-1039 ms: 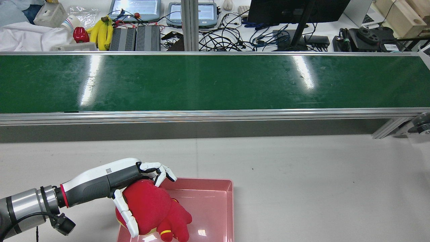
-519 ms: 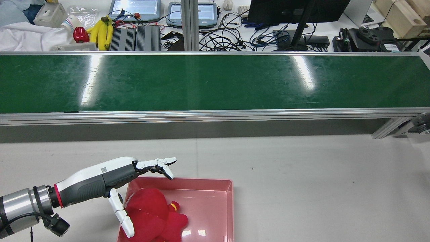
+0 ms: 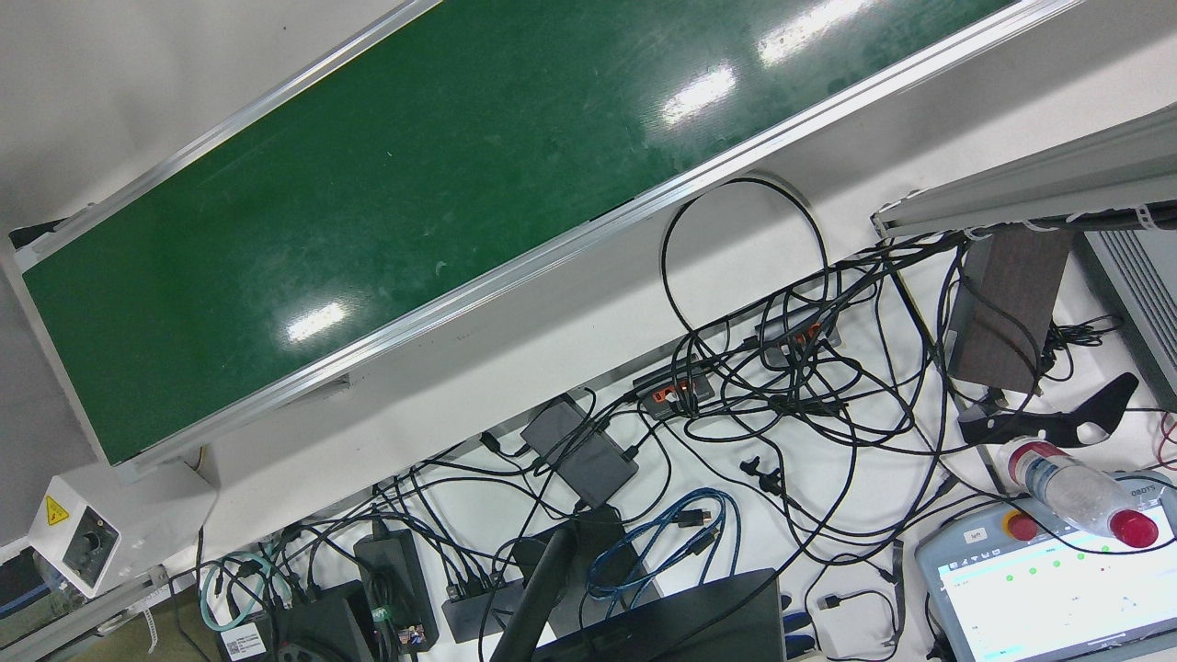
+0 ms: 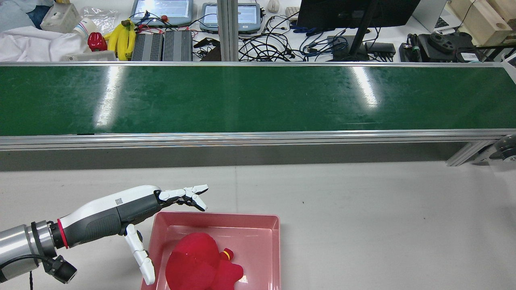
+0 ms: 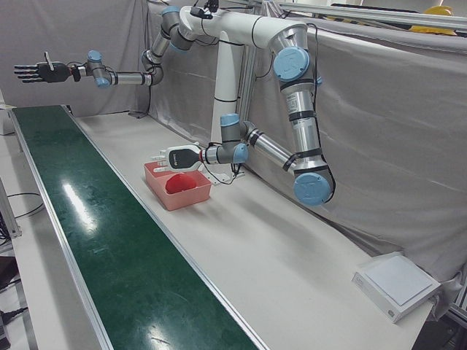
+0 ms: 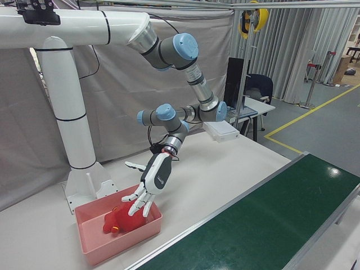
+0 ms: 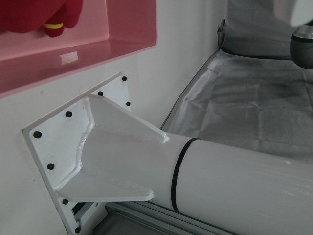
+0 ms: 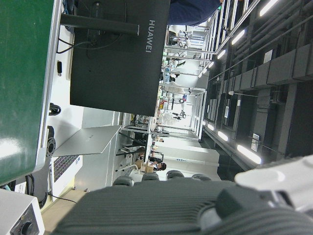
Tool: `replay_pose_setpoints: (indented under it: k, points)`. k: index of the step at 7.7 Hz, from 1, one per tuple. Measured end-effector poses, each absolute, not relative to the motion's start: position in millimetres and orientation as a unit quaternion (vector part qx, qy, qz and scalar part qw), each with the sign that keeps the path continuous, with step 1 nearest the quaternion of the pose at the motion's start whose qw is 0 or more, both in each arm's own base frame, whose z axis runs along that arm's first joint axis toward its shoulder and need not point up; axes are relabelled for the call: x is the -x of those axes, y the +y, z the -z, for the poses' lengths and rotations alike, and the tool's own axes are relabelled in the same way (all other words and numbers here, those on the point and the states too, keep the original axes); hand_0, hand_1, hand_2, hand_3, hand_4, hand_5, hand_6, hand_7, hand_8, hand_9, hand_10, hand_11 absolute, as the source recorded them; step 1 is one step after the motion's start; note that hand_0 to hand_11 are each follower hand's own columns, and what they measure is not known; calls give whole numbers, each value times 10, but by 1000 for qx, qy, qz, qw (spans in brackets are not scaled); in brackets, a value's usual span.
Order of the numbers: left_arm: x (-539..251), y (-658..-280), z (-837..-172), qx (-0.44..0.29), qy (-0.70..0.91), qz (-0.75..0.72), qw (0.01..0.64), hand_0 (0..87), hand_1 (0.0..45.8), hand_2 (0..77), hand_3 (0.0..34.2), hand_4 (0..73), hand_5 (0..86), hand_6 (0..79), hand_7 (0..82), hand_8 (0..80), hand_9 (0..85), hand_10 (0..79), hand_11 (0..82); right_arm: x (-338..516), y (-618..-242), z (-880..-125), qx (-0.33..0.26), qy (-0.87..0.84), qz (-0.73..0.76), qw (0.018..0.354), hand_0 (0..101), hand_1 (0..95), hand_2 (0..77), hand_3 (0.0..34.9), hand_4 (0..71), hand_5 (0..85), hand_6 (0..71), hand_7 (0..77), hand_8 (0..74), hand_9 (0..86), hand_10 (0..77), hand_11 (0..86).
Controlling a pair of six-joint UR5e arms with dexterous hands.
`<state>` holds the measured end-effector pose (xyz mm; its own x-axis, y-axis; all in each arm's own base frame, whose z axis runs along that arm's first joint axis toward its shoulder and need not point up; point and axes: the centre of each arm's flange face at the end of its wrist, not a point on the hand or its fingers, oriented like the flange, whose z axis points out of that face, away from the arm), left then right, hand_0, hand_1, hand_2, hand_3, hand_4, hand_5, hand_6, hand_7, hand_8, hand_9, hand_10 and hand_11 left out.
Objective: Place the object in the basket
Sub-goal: 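Open the left hand fingers to release the toy in the tray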
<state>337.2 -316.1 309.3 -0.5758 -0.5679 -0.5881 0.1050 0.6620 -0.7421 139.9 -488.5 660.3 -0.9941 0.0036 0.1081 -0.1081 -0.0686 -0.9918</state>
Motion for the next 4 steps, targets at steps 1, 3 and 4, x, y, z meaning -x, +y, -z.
replay_pose_setpoints:
  k: [1,3,4]
  points:
    - [-3350,-3156,-3073,145,801,384,436,592,93,5,0,136,316,65,60,115,175,0,16,-1399,-4886,-6603,-38,-681,-730,38,1,0,11,0,0,0,0,5,0,0,0,0]
    - [-3252,-3172,-2999,144,807,383,426,564,131,5,0,104,382,60,82,153,235,11,16,-1399,-4886,-6603,-38,-681,-730,38,0,0,5,0,0,0,0,5,0,0,0,0]
    - [-3174,-3199,-2962,141,810,383,420,564,131,5,0,104,382,60,82,153,235,11,16,-1399,-4886,-6603,-38,-681,-730,38,0,0,5,0,0,0,0,5,0,0,0,0]
